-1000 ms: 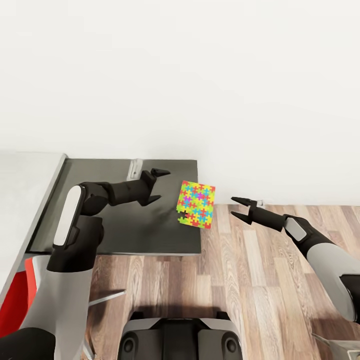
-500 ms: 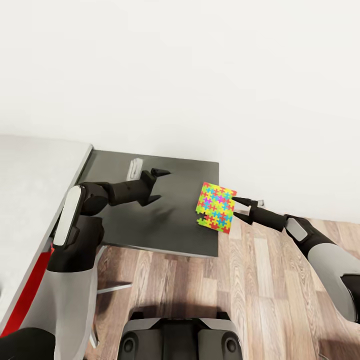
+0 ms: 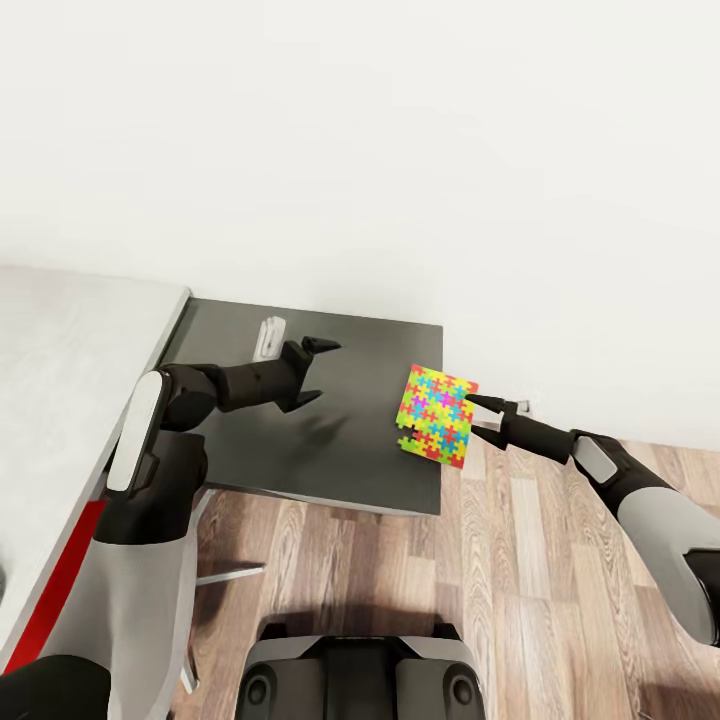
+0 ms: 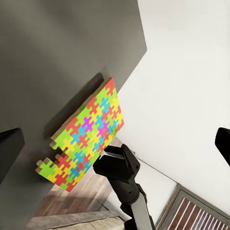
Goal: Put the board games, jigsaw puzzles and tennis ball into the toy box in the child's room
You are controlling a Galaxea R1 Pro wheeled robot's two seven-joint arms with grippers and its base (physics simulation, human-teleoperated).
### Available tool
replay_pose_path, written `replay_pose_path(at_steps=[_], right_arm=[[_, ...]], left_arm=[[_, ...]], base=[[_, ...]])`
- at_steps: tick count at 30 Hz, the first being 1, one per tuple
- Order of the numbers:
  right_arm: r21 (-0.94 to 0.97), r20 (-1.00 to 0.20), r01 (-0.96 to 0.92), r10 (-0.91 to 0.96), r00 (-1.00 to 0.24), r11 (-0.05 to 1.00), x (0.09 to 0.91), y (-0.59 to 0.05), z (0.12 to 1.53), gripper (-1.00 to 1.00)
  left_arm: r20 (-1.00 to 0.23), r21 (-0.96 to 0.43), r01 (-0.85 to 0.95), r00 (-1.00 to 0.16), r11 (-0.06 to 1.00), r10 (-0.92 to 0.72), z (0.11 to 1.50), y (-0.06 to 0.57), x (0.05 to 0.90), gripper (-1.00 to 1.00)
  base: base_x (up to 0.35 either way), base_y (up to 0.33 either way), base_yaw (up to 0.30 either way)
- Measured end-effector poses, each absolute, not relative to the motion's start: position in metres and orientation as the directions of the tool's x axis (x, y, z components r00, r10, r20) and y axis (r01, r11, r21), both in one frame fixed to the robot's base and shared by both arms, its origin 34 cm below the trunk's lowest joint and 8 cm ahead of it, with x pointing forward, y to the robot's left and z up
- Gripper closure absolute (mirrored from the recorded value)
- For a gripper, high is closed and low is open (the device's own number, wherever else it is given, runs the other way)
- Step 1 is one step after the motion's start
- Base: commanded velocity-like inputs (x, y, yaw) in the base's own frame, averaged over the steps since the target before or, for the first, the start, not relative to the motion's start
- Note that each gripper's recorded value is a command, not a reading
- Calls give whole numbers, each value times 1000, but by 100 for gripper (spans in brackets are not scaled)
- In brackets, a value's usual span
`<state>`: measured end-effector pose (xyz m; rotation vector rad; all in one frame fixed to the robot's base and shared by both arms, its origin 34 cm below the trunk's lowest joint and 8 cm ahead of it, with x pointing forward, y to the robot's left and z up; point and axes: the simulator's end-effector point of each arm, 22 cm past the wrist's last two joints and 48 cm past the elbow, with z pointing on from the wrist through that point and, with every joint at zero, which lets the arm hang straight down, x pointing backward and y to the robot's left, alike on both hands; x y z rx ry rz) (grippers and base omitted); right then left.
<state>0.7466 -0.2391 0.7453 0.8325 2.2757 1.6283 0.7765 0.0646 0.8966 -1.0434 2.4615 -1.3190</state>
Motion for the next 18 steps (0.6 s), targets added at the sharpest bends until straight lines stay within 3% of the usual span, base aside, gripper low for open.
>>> replay_pose_path(at_steps=[7, 18], right_arm=[[922, 142, 316, 562, -815, 225, 747, -239, 745, -100], [922, 143, 317, 566, -812, 222, 747, -240, 746, -100]], left_arm=[[176, -782, -504, -744, 368, -645, 897, 64, 776, -100], [176, -782, -504, -744, 368, -645, 897, 64, 776, -100]], base=[[0, 0, 20], [0, 0, 112]])
